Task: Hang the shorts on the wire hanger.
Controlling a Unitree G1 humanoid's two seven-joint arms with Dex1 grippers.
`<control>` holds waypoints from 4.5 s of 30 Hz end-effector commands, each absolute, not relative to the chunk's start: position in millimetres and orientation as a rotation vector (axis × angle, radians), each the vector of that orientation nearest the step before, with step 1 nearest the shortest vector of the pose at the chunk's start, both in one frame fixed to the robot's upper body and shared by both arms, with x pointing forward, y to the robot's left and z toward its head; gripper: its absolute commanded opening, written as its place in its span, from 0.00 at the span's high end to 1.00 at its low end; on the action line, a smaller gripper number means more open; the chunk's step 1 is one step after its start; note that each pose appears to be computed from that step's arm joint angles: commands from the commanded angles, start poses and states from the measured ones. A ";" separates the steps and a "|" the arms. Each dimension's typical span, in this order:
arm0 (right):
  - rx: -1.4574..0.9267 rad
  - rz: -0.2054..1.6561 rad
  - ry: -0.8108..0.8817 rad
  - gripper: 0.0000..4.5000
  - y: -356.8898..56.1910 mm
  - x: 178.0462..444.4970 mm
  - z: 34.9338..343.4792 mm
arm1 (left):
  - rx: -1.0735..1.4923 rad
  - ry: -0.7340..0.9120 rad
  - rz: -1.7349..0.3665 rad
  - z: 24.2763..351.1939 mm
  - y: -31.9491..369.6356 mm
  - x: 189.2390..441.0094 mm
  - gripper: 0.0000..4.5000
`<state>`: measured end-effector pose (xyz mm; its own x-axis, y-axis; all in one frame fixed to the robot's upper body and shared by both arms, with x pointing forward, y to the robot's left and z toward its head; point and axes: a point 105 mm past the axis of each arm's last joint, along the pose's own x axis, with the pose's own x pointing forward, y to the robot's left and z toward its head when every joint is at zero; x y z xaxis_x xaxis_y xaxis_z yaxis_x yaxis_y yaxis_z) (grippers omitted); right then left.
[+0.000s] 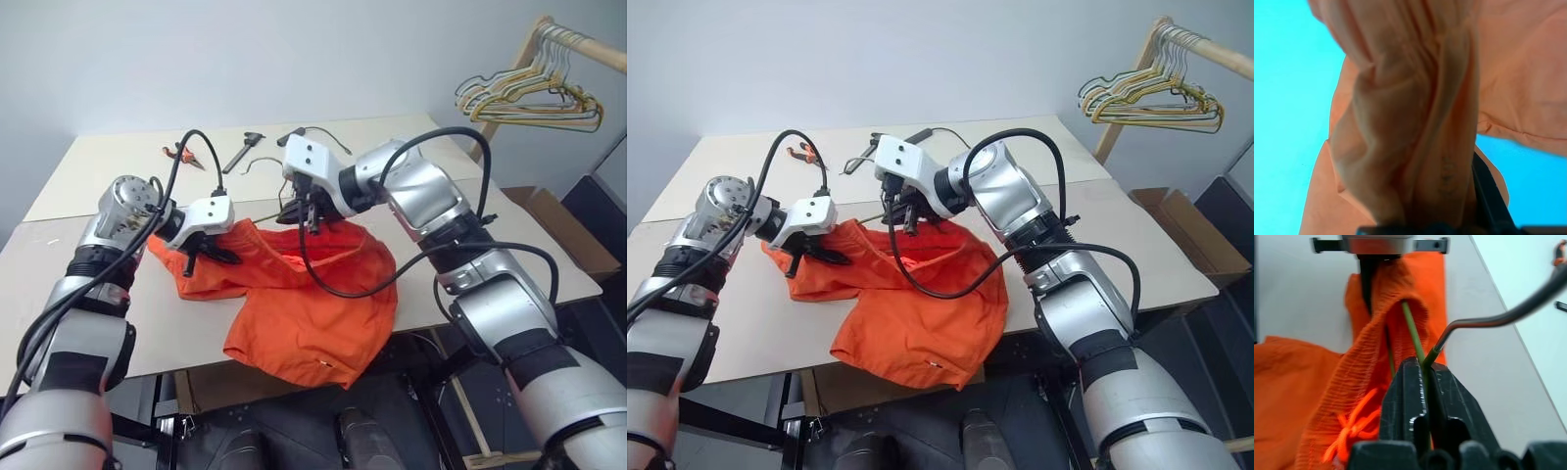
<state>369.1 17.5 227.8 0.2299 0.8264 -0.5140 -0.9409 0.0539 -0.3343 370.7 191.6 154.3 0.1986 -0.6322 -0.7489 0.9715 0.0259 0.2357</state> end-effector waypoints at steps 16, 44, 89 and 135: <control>-0.758 1.415 0.054 1.00 12.4 366.7 247.7 | 0.686 0.403 -1.172 206.0 240.6 351.9 0.01; -0.693 1.371 0.069 1.00 -2.5 371.4 259.2 | 0.592 0.428 -0.996 178.9 257.1 368.9 0.96; -0.617 1.311 0.208 1.00 -20.2 373.9 247.7 | 0.687 0.344 -1.099 219.1 273.3 328.8 0.47; -0.598 1.221 0.133 0.34 -59.9 373.1 304.9 | 0.622 0.258 -1.310 215.6 172.0 384.3 1.00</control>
<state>378.2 -49.2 278.7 0.3175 0.8194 -0.4772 -0.9331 0.1804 -0.3110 384.3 173.8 201.8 0.2426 -0.7978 -0.5519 0.9618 0.1233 0.2445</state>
